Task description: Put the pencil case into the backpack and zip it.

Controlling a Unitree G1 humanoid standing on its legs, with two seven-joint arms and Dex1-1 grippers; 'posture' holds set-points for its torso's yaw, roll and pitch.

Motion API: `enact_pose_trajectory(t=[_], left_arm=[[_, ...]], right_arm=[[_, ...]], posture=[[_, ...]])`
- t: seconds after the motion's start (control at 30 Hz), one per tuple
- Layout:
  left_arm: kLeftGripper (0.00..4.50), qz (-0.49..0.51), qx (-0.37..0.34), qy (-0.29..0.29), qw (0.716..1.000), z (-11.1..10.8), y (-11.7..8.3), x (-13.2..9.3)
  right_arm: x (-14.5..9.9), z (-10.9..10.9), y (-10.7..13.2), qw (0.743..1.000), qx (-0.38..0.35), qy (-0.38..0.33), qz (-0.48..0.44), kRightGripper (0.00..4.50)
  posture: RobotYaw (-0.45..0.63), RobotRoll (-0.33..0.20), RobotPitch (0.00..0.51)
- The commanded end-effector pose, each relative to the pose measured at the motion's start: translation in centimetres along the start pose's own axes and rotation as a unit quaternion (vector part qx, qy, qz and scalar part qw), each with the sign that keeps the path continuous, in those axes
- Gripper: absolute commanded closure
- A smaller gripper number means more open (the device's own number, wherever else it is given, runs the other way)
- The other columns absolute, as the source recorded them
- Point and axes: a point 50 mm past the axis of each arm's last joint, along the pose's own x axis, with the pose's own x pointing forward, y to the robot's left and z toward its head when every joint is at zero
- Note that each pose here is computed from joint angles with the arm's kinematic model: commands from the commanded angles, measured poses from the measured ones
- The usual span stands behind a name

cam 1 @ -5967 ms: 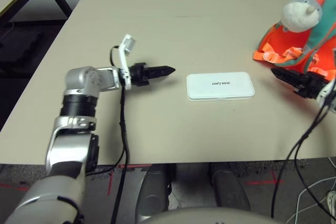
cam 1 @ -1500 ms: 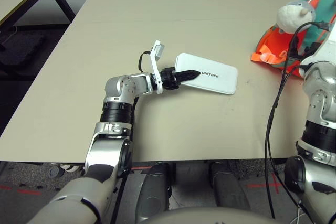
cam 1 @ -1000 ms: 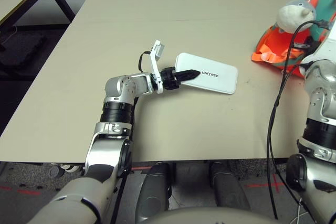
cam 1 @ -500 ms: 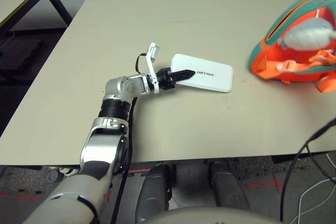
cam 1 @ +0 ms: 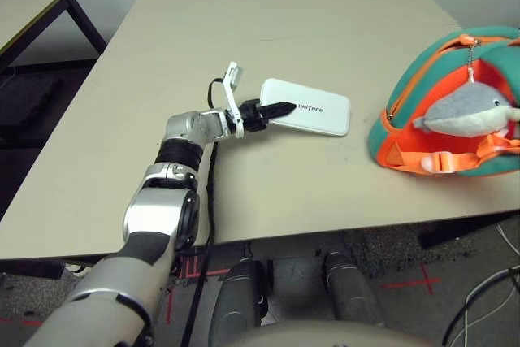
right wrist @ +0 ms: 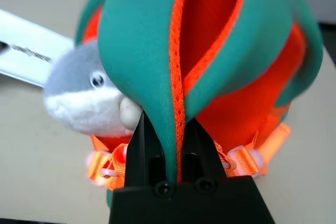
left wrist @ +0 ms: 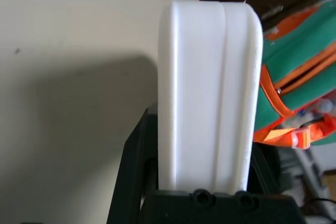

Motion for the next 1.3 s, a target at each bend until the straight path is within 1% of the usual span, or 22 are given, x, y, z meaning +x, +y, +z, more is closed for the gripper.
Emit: enact_pose_trajectory(t=[0.03, 0.13, 0.2, 0.33, 0.4, 0.5, 0.7, 0.8, 0.93, 1.1, 1.2, 1.3], left_arm=[[3.09, -0.039, 0.09, -0.021, 0.995, 4.3, -2.8, -0.3], [3.09, -0.095, 0.157, -0.029, 0.983, 7.5, -6.3, -0.3], [3.09, -0.126, 0.195, -0.032, 0.972, 9.1, -8.4, -0.2], [3.09, -0.179, 0.258, -0.037, 0.949, 11.3, -12.1, 0.3], [3.09, -0.194, 0.273, -0.036, 0.942, 11.7, -13.1, 0.6], [3.09, -0.206, 0.28, -0.03, 0.937, 11.4, -13.4, 1.4], [3.09, -0.204, 0.277, -0.004, 0.939, 9.4, -12.1, 3.4], [3.09, -0.206, 0.274, 0.007, 0.939, 8.7, -11.5, 3.9], [3.09, -0.212, 0.274, 0.017, 0.938, 8.0, -11.3, 4.4], [3.09, -0.229, 0.29, 0.035, 0.929, 7.1, -11.9, 5.5], [3.09, -0.244, 0.296, 0.047, 0.922, 6.5, -12.5, 6.2], [3.09, -0.256, 0.323, 0.071, 0.908, 5.4, -13.1, 7.1]], right_arm=[[1.4, -0.9, -0.3, 1.0, 0.005, 0.021, -0.015, 4.4], [2.4, -1.5, -0.7, 0.999, 0.012, 0.023, -0.024, 4.4], [3.1, -1.7, -0.8, 0.999, 0.01, 0.023, -0.025, 4.4], [3.8, -1.7, -0.9, 1.0, 0.006, 0.014, -0.023, 4.4], [3.7, -1.4, -0.8, 1.0, 0.006, 0.01, -0.016, 4.4], [3.2, -0.9, -0.9, 1.0, 0.002, 0.003, -0.017, 4.4], [1.3, 0.3, -1.1, 1.0, -0.004, -0.008, -0.016, 4.4], [0.3, 0.5, -1.3, 1.0, -0.006, -0.006, -0.018, 4.4], [-0.8, 0.6, -1.5, 1.0, -0.004, 0.0, -0.02, 4.4], [-1.7, 0.4, -1.7, 1.0, -0.003, 0.011, -0.016, 4.4], [-1.6, 0.3, -1.5, 1.0, -0.002, 0.011, -0.007, 4.4], [-1.3, 0.3, -1.4, 1.0, -0.002, 0.009, 0.0, 4.4]], posture=[[-0.26, 0.0, 0.129], [-0.24, 0.0, 0.132], [-0.23, 0.0, 0.133], [-0.22, 0.0, 0.136], [-0.22, 0.0, 0.135], [-0.23, 0.0, 0.134], [-0.26, 0.0, 0.131], [-0.27, 0.0, 0.131], [-0.28, 0.0, 0.132], [-0.29, 0.0, 0.136], [-0.28, 0.0, 0.138], [-0.28, 0.0, 0.139]])
